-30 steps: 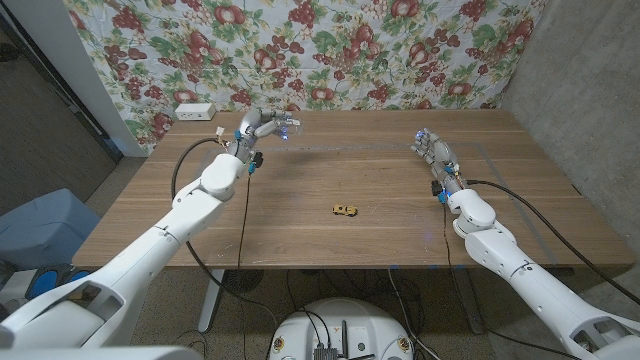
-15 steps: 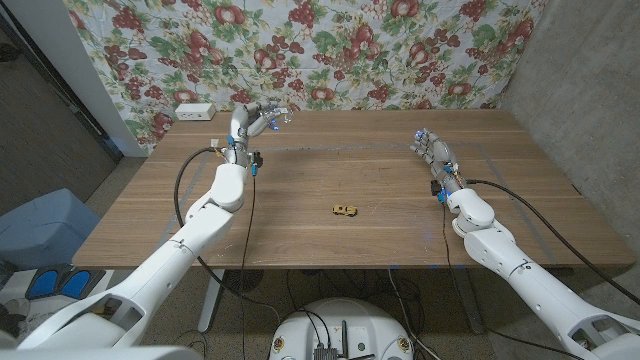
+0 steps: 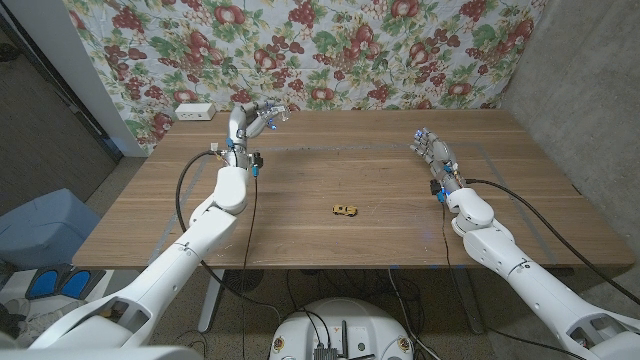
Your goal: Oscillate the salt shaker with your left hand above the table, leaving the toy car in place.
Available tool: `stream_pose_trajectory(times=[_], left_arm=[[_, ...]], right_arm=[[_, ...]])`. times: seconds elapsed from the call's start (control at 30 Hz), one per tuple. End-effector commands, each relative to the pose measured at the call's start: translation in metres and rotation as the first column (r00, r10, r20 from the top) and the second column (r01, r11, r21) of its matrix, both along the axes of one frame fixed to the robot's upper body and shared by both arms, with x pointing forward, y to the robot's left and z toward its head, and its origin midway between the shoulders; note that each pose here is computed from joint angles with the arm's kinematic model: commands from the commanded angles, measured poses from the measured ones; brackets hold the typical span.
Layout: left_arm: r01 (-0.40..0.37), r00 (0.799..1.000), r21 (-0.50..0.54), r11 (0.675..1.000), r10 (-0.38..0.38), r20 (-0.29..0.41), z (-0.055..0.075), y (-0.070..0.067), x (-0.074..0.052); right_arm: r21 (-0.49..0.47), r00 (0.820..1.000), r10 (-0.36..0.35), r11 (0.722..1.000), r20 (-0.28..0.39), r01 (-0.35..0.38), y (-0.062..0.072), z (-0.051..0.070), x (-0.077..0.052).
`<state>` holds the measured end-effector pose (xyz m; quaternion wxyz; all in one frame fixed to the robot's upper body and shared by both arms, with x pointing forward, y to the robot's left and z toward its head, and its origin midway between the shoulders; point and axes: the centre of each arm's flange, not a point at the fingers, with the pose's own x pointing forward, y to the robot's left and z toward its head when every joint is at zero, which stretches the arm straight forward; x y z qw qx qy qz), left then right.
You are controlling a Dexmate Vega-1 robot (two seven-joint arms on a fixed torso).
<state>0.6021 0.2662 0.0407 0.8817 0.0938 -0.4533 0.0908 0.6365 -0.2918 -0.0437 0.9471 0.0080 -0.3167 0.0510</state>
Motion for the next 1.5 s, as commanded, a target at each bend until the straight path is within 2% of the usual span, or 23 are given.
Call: stream_pose_trajectory(times=[0.03,0.2,0.4,0.77,1.0,1.27,1.5], left_arm=[[0.014,0.996,0.081,0.997,-0.007,-0.086,0.005,-0.004,0.004],[0.03,0.99,0.14,0.99,-0.01,-0.141,0.009,-0.006,0.006],[0.071,0.974,0.247,0.966,-0.014,-0.226,0.016,-0.012,0.01],[0.128,0.952,0.344,0.93,-0.019,-0.304,0.024,-0.021,0.018],[0.186,0.925,0.408,0.894,-0.019,-0.38,0.029,-0.028,0.026],[0.219,0.904,0.455,0.863,-0.004,-0.427,0.033,-0.032,0.032],[0.226,0.895,0.469,0.854,0.007,-0.445,0.035,-0.034,0.035]], right_arm=[[0.006,1.0,0.001,1.0,-0.002,-0.001,-0.001,-0.001,0.001],[0.004,1.0,0.003,1.0,-0.002,-0.003,-0.002,-0.001,0.001],[0.001,1.0,0.005,1.0,-0.001,-0.005,-0.004,0.0,0.003],[0.004,1.0,0.004,1.0,-0.004,-0.004,-0.009,0.0,0.005],[0.008,1.0,0.005,1.0,-0.005,-0.005,-0.011,0.0,0.009],[0.006,1.0,0.006,1.0,-0.007,-0.006,-0.013,0.001,0.012],[0.009,1.0,0.007,1.0,-0.012,-0.007,-0.015,0.002,0.015]])
